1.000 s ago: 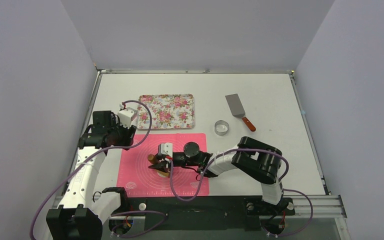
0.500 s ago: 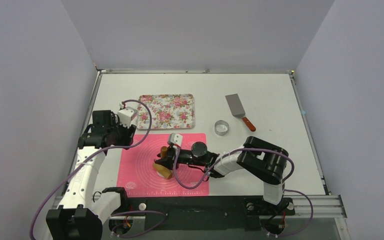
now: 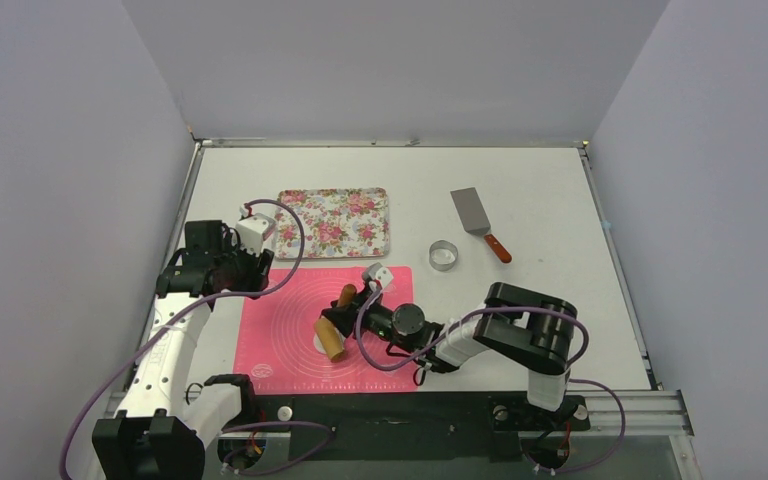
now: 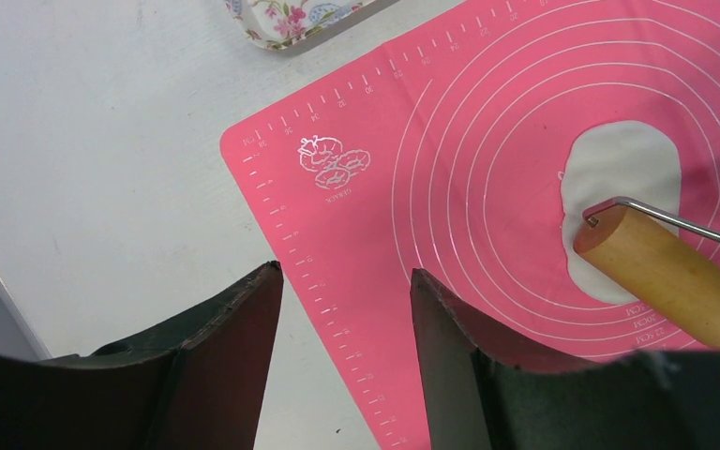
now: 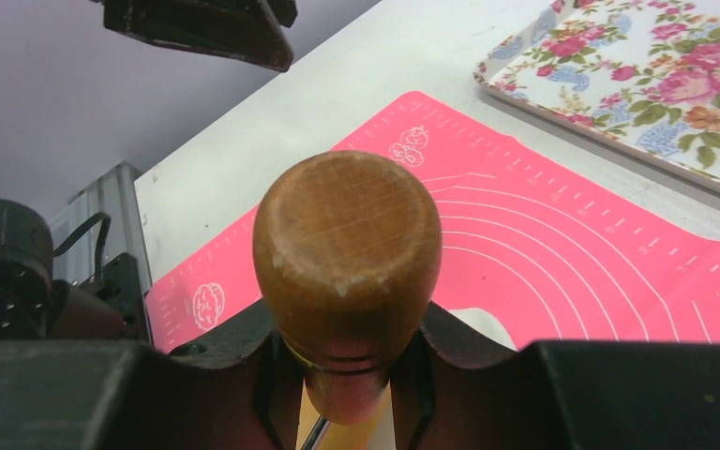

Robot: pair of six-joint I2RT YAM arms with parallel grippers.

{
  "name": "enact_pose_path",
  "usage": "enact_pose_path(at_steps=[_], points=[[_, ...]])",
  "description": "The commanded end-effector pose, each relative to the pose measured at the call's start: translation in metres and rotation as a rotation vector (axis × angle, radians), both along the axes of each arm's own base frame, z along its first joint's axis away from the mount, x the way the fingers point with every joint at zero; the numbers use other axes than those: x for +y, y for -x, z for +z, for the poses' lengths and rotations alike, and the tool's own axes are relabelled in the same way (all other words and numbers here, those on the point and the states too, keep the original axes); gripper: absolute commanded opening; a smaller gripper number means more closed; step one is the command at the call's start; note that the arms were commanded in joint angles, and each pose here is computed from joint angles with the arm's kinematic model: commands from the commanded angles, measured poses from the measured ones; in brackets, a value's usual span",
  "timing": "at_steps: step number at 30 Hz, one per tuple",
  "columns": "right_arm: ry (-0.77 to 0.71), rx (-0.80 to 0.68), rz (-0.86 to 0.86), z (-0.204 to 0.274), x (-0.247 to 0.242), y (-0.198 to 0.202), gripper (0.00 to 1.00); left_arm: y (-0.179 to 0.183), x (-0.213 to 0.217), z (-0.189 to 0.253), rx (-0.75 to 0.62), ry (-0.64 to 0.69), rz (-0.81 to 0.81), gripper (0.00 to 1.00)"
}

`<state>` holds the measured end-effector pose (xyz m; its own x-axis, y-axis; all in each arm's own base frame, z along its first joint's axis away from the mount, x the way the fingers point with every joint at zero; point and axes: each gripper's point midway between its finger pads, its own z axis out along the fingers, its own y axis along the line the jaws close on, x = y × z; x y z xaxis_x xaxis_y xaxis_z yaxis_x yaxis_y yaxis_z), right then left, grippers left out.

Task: Roll out the dumpling wrappers from the dough
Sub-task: Flatten out the dough on the work surface.

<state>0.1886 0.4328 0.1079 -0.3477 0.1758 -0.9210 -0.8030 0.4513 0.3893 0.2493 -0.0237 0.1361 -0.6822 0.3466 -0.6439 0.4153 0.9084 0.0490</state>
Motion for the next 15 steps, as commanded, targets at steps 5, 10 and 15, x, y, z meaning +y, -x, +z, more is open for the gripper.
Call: enact_pose_path(at_steps=[5, 10, 15], points=[[-0.096, -0.036, -0.081, 0.044, 0.006, -0.011, 0.00, -0.015, -0.003, 0.028, -0.107, 0.015, -0.023, 0.51], [-0.053, -0.023, -0.075, 0.012, -0.001, -0.011, 0.00, -0.015, -0.005, 0.028, -0.104, 0.026, -0.025, 0.51], [0.008, 0.015, -0.119, -0.019, -0.019, -0.018, 0.00, -0.015, -0.004, 0.027, -0.098, 0.024, -0.022, 0.51]])
